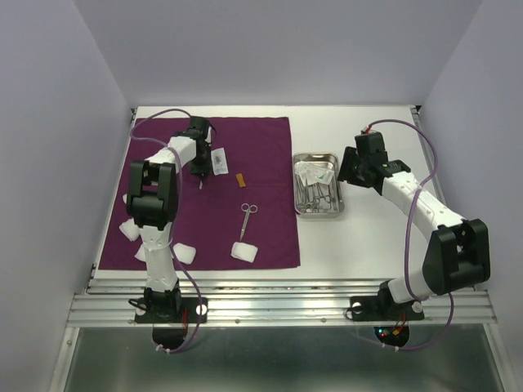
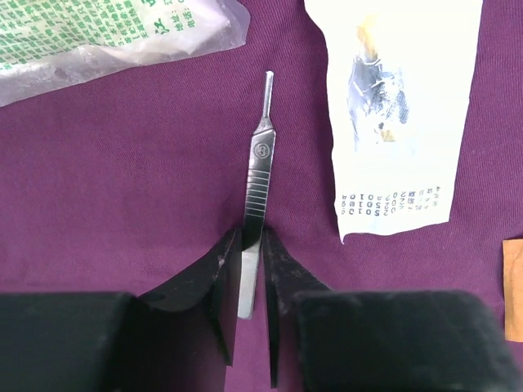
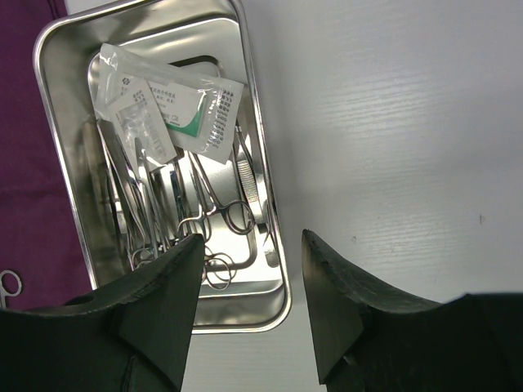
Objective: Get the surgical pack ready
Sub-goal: Pick up the medical item from the surgical kit.
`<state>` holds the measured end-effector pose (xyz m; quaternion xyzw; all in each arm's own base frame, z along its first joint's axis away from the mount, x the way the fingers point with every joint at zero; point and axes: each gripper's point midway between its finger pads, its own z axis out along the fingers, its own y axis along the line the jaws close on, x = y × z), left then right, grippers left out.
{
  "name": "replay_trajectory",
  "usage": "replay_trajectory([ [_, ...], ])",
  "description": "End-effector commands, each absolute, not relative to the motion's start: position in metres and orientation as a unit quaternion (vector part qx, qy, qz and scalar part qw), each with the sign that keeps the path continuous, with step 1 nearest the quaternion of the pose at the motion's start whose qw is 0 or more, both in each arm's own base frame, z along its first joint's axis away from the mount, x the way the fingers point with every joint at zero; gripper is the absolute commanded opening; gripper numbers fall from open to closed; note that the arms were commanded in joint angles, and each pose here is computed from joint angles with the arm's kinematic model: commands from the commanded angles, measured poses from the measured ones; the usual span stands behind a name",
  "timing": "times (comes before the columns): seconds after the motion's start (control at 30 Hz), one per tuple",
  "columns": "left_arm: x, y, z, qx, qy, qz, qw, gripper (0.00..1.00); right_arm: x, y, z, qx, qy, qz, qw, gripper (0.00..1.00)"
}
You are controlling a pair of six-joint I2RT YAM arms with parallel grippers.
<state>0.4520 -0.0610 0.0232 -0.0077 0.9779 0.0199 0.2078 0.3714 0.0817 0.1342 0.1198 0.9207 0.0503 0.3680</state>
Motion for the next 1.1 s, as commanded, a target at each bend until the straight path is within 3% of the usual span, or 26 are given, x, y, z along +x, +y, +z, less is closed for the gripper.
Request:
replay_trajectory([
  [0.0, 0.445, -0.055, 0.006, -0.015, 0.983, 0.026, 0.184, 0.22, 0.382, 0.083, 0.161, 0.123, 0.902, 0.065, 0.408, 0.57],
  [0.2, 0.452, -0.05, 0.04, -0.033, 0.974, 0.038, 0.222, 0.13, 0.384, 0.083, 0.163, 0.124, 0.901, 0.067, 0.409, 0.57],
  [0.67, 0.442, -0.066, 0.1, -0.045, 0.961, 0.019, 0.272, 0.08, 0.386, 0.083, 0.163, 0.125, 0.901, 0.065, 0.41, 0.56],
  [1.07, 0.424, -0.17, 0.143, -0.011, 0.948, -0.09, 0.304, 0.08, 0.385, 0.076, 0.163, 0.135, 0.899, 0.049, 0.415, 0.57],
])
